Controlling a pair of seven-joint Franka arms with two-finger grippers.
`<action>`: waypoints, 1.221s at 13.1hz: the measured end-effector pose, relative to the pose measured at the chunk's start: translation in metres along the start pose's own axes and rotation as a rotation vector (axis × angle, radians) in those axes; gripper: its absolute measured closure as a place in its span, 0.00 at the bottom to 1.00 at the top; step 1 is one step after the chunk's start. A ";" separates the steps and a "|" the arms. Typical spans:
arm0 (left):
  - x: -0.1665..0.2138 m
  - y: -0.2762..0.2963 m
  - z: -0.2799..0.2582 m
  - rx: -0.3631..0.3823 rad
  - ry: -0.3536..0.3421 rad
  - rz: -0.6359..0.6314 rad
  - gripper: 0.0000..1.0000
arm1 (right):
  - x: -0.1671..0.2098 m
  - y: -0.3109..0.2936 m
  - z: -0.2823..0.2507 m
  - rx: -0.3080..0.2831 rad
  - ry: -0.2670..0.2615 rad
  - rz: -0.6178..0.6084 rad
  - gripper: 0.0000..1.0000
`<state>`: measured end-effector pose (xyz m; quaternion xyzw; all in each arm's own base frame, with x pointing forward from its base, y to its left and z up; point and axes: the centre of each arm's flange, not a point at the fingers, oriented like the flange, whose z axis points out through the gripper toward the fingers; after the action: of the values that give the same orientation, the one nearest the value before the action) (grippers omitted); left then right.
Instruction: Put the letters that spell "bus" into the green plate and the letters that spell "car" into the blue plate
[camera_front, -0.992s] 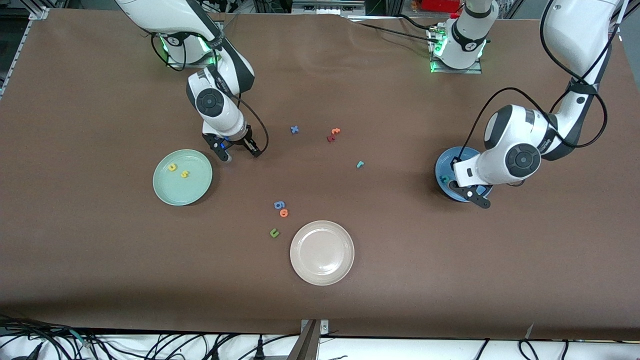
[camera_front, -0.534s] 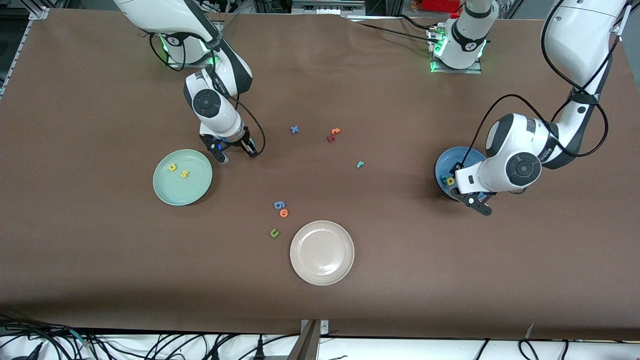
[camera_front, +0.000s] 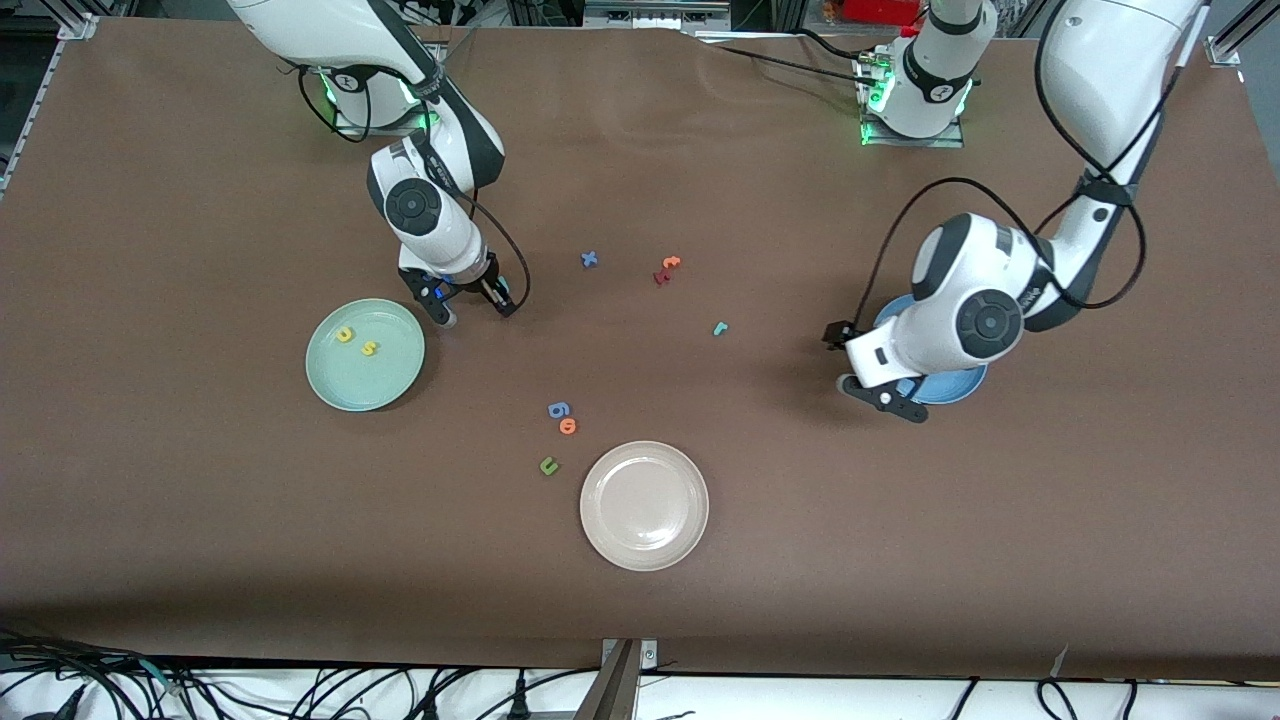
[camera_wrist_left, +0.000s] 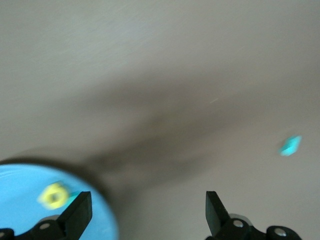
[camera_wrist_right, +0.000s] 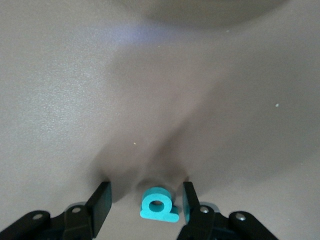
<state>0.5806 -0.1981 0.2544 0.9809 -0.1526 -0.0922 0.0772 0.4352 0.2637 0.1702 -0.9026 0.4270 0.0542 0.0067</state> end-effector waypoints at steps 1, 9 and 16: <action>0.002 0.023 0.003 -0.006 0.025 -0.034 0.00 | 0.000 0.000 0.000 0.000 0.000 0.000 0.34; -0.030 0.172 0.084 0.040 0.163 -0.149 0.00 | 0.000 0.000 -0.001 0.002 0.000 0.006 0.38; -0.031 0.182 0.117 0.111 0.191 -0.180 0.15 | -0.002 -0.001 -0.002 0.004 -0.001 0.003 0.54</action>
<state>0.4761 -0.3739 0.1787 0.9977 -0.0609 0.0039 0.0282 0.4346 0.2661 0.1720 -0.9019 0.4284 0.0539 0.0087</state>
